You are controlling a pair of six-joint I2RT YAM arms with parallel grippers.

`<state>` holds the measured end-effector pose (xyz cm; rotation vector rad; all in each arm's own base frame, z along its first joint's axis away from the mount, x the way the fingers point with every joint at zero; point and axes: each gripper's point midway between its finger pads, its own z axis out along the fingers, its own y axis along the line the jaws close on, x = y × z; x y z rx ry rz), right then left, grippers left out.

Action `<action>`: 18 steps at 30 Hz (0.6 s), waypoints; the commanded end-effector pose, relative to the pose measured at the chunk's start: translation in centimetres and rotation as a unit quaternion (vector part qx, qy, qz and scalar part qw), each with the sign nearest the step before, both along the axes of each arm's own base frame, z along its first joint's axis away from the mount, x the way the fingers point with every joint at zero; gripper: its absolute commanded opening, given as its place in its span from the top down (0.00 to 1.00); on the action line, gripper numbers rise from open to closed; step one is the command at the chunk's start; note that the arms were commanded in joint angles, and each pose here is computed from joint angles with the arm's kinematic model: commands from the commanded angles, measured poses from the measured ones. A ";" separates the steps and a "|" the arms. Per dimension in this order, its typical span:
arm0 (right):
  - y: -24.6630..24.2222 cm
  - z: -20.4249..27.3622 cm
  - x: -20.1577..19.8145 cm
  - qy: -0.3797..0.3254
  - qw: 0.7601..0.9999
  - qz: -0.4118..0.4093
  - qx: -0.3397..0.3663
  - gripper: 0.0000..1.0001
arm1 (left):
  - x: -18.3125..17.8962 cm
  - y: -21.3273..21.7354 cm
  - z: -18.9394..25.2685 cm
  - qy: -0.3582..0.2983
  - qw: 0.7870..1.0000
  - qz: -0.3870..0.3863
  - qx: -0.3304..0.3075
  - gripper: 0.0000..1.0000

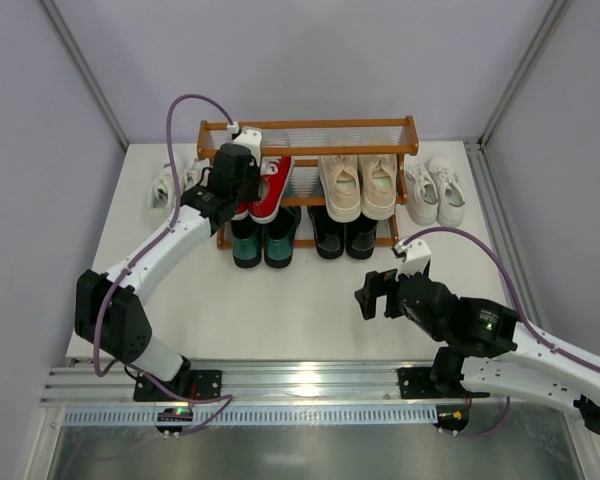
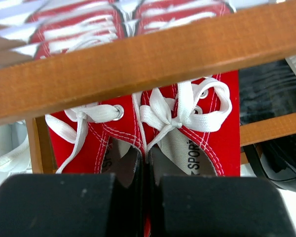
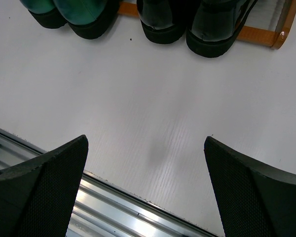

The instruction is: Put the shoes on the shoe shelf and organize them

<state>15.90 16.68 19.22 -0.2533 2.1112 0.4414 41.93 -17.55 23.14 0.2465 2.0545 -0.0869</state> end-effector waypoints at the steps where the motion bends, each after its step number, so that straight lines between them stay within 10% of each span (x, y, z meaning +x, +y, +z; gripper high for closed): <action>1: -0.1 0.4 0.2 -0.006 1.000 -0.013 0.011 0.00 | 3.6 -0.5 10.7 -0.162 0.984 0.012 -0.078 1.00; 15: -0.5 0.3 0.2 -0.005 1.000 -0.020 0.012 0.00 | 5.7 -0.1 7.9 -0.120 0.989 0.008 -0.090 0.99; 17: -0.4 0.3 0.2 -0.005 1.000 -0.020 0.012 0.00 | 5.6 -0.6 7.7 -0.113 0.988 0.004 -0.103 0.91; 18: -0.5 0.3 0.2 -0.005 1.000 -0.020 0.013 0.00 | 5.4 -0.7 7.7 -0.111 0.988 0.004 -0.109 0.70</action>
